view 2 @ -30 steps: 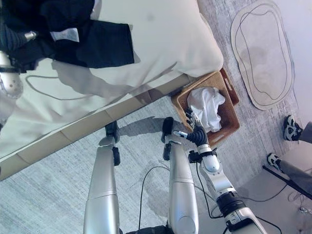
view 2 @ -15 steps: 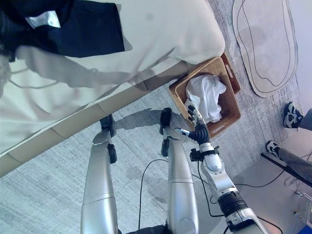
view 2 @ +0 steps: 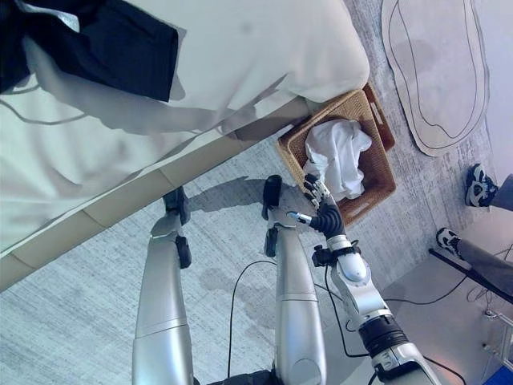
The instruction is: Pick up clothes into the bucket
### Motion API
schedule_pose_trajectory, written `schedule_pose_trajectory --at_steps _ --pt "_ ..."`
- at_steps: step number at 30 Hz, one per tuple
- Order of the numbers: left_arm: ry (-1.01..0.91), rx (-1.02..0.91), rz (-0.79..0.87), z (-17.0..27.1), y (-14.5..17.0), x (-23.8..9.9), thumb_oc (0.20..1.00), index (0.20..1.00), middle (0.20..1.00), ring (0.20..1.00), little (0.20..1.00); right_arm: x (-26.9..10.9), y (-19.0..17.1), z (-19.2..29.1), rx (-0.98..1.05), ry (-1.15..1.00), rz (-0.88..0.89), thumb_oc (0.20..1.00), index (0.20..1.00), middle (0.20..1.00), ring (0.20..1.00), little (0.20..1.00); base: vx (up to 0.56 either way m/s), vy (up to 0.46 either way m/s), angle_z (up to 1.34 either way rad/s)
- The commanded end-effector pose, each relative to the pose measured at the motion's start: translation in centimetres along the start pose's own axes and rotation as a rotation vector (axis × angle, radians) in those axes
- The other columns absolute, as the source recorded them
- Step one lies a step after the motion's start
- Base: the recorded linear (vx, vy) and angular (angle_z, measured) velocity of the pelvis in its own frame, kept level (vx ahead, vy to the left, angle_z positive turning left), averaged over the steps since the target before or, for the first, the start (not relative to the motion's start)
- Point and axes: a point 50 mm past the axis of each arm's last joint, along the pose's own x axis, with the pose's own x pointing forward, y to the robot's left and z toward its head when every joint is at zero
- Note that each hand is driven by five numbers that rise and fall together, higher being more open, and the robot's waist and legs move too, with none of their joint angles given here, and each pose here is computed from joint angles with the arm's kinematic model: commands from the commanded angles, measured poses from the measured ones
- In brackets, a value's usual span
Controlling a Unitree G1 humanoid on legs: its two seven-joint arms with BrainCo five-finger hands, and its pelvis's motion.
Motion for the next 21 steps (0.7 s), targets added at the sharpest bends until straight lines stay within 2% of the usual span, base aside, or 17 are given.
schedule_pose_trajectory --at_steps 1,4,5,8,10,11,12,13,14,21 --pt "0.110 0.109 -0.183 -3.6 -2.9 -2.8 0.200 0.200 0.200 0.200 0.200 -1.5 -1.0 0.0 0.009 -0.006 -0.023 1.000 1.000 1.000 1.000 1.000 0.00 0.000 0.00" --pt "0.108 0.029 -0.182 -3.0 -3.3 -3.1 0.200 0.200 0.200 0.200 0.200 -1.6 -1.1 -0.2 0.004 0.008 -0.026 1.000 1.000 1.000 1.000 1.000 0.00 0.000 0.00" --pt "0.114 -0.091 -0.149 -2.1 -3.4 -3.2 0.200 0.200 0.200 0.200 0.200 -1.7 -1.1 -0.6 0.005 0.023 -0.035 1.000 1.000 1.000 1.000 1.000 -0.08 -0.013 -0.01" --pt "0.097 -0.163 -0.121 -1.1 -3.5 -3.3 0.200 0.200 0.200 0.200 0.200 -1.8 -1.1 -0.8 -0.007 0.033 -0.040 1.000 1.000 1.000 1.000 1.000 -0.03 -0.018 0.03" --pt "0.053 -0.323 -0.084 1.4 -4.2 -4.0 0.200 0.200 0.200 0.200 0.200 -1.8 -1.3 -1.2 -0.033 0.050 -0.061 1.000 1.000 1.000 1.000 1.000 -0.03 0.005 0.02" --pt "0.056 -0.324 -0.085 1.3 -4.3 -4.1 0.200 0.200 0.200 0.200 0.200 -1.9 -1.3 -1.2 -0.035 0.051 -0.060 1.000 1.000 1.000 1.000 1.000 0.02 0.004 0.03" --pt "-0.008 -0.406 -0.056 3.4 -3.9 -4.1 0.200 0.200 0.200 0.200 0.200 -2.0 -1.6 -1.3 -0.056 0.062 -0.069 1.000 1.000 1.000 1.000 1.000 0.01 0.000 0.06" --pt "-0.006 -0.406 -0.057 3.3 -4.0 -4.1 0.200 0.200 0.200 0.200 0.200 -2.0 -1.6 -1.4 -0.058 0.063 -0.068 1.000 1.000 1.000 1.000 1.000 0.03 0.002 0.07" --pt "-0.071 -0.509 -0.029 5.6 -3.4 -4.2 0.200 0.200 0.200 0.200 0.200 -2.3 -2.0 -1.7 -0.072 0.081 -0.084 1.000 1.000 1.000 1.000 1.000 0.03 0.009 0.07" --pt "-0.247 -0.848 0.034 12.9 -0.8 -3.8 0.200 0.200 0.200 0.200 0.200 -3.1 -2.8 -2.9 -0.081 0.149 -0.125 1.000 1.000 1.000 1.000 1.000 0.02 -0.003 0.00"
